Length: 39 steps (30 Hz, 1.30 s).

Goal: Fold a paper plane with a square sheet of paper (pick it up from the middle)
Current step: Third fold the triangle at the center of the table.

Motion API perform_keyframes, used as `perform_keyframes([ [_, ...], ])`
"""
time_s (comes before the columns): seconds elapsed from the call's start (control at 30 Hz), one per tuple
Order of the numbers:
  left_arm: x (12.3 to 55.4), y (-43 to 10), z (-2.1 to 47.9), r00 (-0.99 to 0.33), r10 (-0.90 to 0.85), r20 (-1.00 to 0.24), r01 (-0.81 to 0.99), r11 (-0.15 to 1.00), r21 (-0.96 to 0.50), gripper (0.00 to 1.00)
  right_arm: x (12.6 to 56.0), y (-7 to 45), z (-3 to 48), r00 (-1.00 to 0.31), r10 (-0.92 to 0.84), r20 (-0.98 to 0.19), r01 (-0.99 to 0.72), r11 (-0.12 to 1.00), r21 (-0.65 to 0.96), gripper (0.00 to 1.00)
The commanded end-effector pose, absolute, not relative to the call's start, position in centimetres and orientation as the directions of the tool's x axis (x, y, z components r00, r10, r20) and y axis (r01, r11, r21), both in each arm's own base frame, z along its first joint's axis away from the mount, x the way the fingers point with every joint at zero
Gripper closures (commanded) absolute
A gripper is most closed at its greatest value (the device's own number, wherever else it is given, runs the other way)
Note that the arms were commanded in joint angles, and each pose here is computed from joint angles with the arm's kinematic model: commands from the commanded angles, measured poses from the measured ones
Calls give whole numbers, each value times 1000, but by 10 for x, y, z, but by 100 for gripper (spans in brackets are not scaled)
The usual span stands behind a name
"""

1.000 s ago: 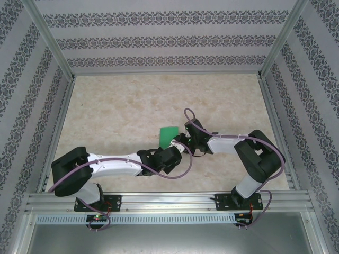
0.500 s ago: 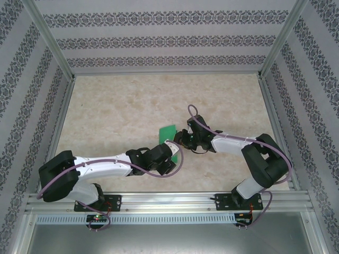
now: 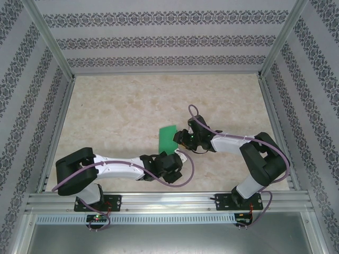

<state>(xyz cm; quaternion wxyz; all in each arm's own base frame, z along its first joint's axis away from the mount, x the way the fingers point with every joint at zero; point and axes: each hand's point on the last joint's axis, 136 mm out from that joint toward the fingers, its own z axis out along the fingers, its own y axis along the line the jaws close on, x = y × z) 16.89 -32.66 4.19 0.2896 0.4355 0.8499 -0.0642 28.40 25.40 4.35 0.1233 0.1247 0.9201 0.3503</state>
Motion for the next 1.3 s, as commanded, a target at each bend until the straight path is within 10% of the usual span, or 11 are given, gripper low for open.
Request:
perform_keyframes([
  [0.0, 188, -328, 51, -424, 702, -572, 717, 646, 262, 15, 287, 234, 49, -917, 362, -169, 163, 724, 671, 58],
  [0.23, 205, -338, 48, -410, 716, -565, 675, 655, 341, 24, 280, 210, 52, -906, 381, -182, 183, 743, 644, 57],
  [0.7, 202, -330, 58, -427, 693, -581, 665, 676, 317, 100, 276, 208, 67, -913, 354, -202, 154, 759, 633, 56],
  [1.27, 196, -325, 77, -566, 574, -592, 766, 631, -120, 100, 294, 284, 90, -955, 175, -238, -51, 696, 716, 71],
])
